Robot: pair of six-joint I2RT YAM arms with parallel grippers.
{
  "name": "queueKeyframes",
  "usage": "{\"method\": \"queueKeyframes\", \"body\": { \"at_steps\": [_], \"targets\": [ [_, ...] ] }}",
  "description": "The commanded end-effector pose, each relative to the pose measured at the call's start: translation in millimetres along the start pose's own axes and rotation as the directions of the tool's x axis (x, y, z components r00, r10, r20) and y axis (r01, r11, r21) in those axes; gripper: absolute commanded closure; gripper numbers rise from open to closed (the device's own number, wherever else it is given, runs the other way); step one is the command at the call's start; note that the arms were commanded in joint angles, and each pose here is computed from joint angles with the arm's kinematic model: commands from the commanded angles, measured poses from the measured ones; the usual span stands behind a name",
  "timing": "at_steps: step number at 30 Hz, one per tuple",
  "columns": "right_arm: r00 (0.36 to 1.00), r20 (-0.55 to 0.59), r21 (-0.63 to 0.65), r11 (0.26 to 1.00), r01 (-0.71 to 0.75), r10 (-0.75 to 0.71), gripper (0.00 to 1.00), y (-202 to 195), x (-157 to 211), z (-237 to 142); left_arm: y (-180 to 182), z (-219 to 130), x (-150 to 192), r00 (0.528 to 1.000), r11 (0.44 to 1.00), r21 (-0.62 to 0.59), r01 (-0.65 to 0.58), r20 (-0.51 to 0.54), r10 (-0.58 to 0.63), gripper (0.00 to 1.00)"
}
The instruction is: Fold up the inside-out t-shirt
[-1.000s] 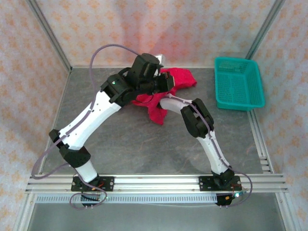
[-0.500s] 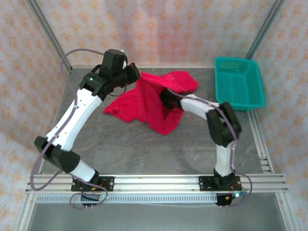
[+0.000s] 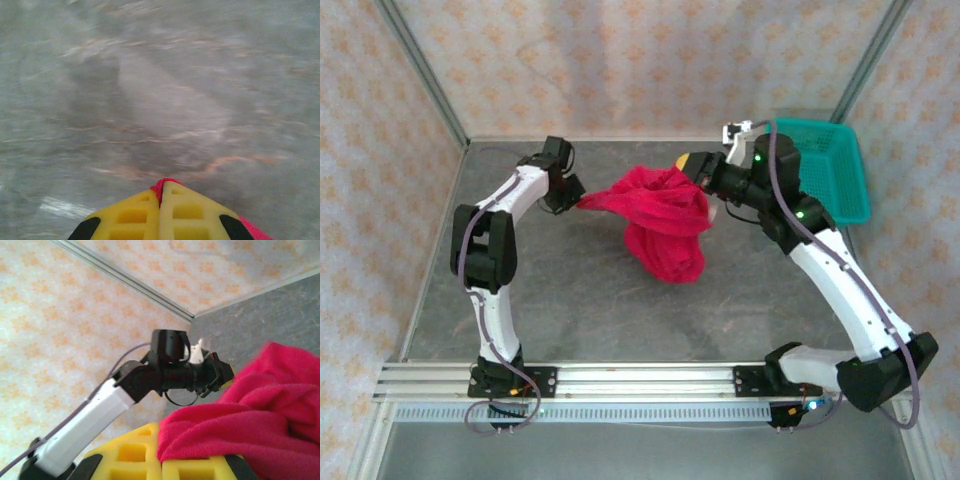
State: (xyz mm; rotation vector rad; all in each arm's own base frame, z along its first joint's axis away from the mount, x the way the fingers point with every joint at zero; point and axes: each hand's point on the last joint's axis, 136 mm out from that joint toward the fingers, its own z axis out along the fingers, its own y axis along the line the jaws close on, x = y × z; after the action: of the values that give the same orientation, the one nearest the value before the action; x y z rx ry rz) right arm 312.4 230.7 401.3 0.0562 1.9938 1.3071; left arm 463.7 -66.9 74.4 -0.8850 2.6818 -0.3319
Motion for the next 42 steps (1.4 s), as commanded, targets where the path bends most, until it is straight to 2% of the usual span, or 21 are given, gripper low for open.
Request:
{"method": "queueKeyframes", "body": {
  "at_steps": [1,5,7,9,10,12,15,18,20,22,23,24,26,28,30,32,35,37,39,41,42],
  "targets": [
    [1.000,0.009,-0.030,0.999,0.011,-0.010,1.00,18.4,-6.0,-22.9,10.8,-3.8,-3.9,0.999,1.000,-0.017,0.015,0.030,-0.015,1.00],
    [0.984,0.173,0.095,0.995,0.021,-0.037,1.00,-3.9,-41.1,-59.6,53.7,-7.8,-2.3,0.998,0.990,-0.142,0.015,0.057,-0.007,1.00],
    [0.956,0.289,0.244,0.970,-0.019,-0.054,1.00,-30.5,-62.8,-87.2,81.5,-7.1,-3.6,0.997,0.983,-0.170,0.072,0.048,-0.064,1.00],
    [0.914,0.391,0.399,0.915,-0.064,-0.107,1.00,-56.0,-79.3,-116.1,93.2,-23.4,-11.5,0.990,0.983,-0.129,0.131,0.078,-0.122,1.00],
    [0.888,0.435,0.497,0.862,-0.100,-0.148,1.00,-70.8,-85.7,-132.8,96.4,-32.0,-15.3,0.985,0.982,-0.108,0.153,0.093,-0.143,1.00],
    [0.862,0.471,0.580,0.802,-0.143,-0.187,1.00,-88.7,-91.3,-145.4,90.9,-53.9,-21.7,0.979,0.984,-0.064,0.164,0.134,-0.155,1.00],
    [0.896,0.439,0.496,0.850,-0.177,-0.070,1.00,-103.5,-78.7,-111.2,53.6,-88.1,-22.5,0.973,0.988,0.072,0.136,0.178,-0.147,1.00],
    [0.916,0.395,0.404,0.881,-0.246,0.074,1.00,-123.1,-57.1,-69.8,10.9,-116.2,-10.7,0.973,0.992,0.127,0.030,0.223,-0.058,1.00],
    [0.921,0.374,0.391,0.883,-0.260,0.106,1.00,-132.3,-46.1,-54.8,-6.3,-125.4,1.1,0.973,0.992,0.120,-0.036,0.230,0.008,0.90],
    [0.933,0.341,0.405,0.877,-0.257,0.115,1.00,-139.9,-36.5,-46.6,-7.2,-131.6,11.0,0.964,0.994,0.067,-0.081,0.258,0.061,0.62],
    [0.939,0.323,0.412,0.875,-0.253,0.119,1.00,-142.7,-32.1,-44.4,-1.6,-134.6,13.2,0.956,0.996,0.021,-0.090,0.282,0.080,0.53],
    [0.947,0.297,0.416,0.875,-0.246,0.125,1.00,-146.0,-26.3,-41.2,0.6,-142.0,16.7,0.944,0.994,-0.008,-0.113,0.312,0.110,0.47],
    [0.964,0.228,0.409,0.885,-0.221,0.136,1.00,-149.4,-14.4,-31.6,-17.8,-152.1,32.2,0.919,0.976,0.034,-0.214,0.346,0.190,0.43],
    [0.975,0.172,0.411,0.889,-0.203,0.142,1.00,-153.9,-3.5,-25.6,-64.3,-158.4,64.2,0.881,0.902,0.190,-0.386,0.366,0.300,0.40],
    [0.979,0.152,0.399,0.898,-0.187,0.136,1.00,-155.4,1.8,-23.7,-111.5,-164.7,104.5,0.820,0.757,0.350,-0.552,0.394,0.416,0.39],
    [0.982,0.144,0.391,0.905,-0.166,0.119,1.00,-154.1,3.9,-25.7,-145.6,-170.0,140.2,0.770,0.622,0.456,-0.636,0.431,0.472,0.37],
    [0.987,0.123,0.364,0.921,-0.140,0.101,1.00,-148.7,9.2,-28.3,-181.7,-168.1,180.7,0.713,0.479,0.530,-0.699,0.472,0.518,0.33],
    [0.991,0.102,0.346,0.931,-0.117,0.087,1.00,-146.3,16.8,-31.1,-200.5,-157.9,201.2,0.693,0.418,0.564,-0.712,0.470,0.547,0.31],
    [0.993,0.088,0.344,0.933,-0.103,0.077,1.00,-148.8,26.6,-36.3,-214.8,-144.2,214.3,0.684,0.388,0.585,-0.712,0.452,0.572,0.31],
    [0.992,0.095,0.362,0.925,-0.110,0.081,1.00,-157.7,34.6,-43.7,-228.2,-130.4,229.3,0.678,0.360,0.614,-0.702,0.422,0.603,0.23],
    [0.991,0.103,0.371,0.921,-0.118,0.086,1.00,-162.6,37.2,-47.8,-235.0,-124.7,238.2,0.666,0.338,0.626,-0.703,0.412,0.621,0.23]
  ]
}}
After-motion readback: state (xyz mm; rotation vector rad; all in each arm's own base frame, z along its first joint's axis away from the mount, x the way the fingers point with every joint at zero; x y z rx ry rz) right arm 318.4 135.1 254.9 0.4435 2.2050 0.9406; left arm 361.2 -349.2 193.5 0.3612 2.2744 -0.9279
